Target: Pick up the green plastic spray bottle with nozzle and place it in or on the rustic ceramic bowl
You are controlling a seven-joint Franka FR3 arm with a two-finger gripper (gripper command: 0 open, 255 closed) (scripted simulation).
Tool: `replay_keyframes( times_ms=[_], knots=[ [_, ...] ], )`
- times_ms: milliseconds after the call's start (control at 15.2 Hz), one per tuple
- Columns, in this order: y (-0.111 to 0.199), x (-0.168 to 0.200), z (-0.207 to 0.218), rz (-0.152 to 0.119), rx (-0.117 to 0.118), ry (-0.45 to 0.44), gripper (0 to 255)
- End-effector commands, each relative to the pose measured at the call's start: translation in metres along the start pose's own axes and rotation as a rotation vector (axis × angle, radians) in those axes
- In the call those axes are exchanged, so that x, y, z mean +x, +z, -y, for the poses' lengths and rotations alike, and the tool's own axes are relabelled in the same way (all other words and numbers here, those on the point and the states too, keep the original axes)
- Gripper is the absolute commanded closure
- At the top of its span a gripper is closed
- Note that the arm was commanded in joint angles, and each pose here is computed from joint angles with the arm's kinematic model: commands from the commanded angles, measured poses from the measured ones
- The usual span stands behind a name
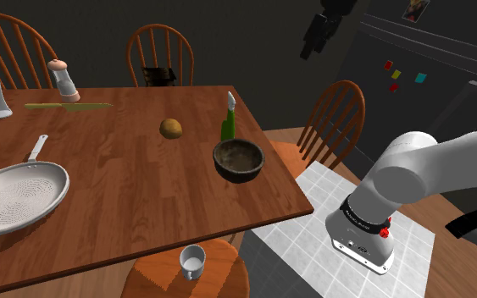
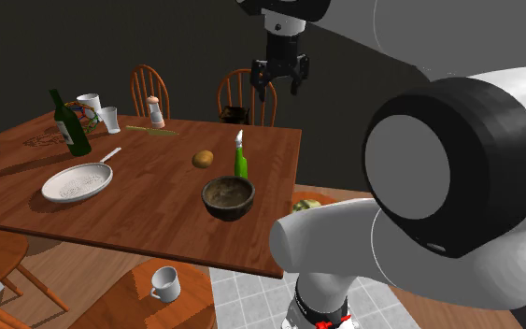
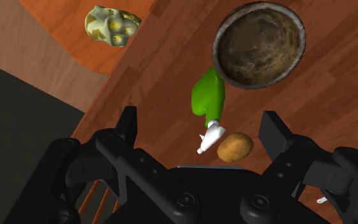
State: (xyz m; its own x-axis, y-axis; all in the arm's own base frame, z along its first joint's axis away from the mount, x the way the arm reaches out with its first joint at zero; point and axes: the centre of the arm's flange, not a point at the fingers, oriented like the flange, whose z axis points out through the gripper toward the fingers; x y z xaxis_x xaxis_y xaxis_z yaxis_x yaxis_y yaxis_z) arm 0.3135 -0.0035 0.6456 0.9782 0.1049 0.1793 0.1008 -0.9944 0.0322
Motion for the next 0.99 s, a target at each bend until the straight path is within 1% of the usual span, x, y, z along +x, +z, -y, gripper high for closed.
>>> replay_keyframes(
  times_ms=[0,462,924],
  knots=[
    [0.000,0.000,0.000,0.000,0.000,0.000,0],
    [0.067,0.089,0.010,0.165,0.030,0.140,0],
    [0.147,0.166,0.011,0.331,0.059,0.279,0]
  ],
)
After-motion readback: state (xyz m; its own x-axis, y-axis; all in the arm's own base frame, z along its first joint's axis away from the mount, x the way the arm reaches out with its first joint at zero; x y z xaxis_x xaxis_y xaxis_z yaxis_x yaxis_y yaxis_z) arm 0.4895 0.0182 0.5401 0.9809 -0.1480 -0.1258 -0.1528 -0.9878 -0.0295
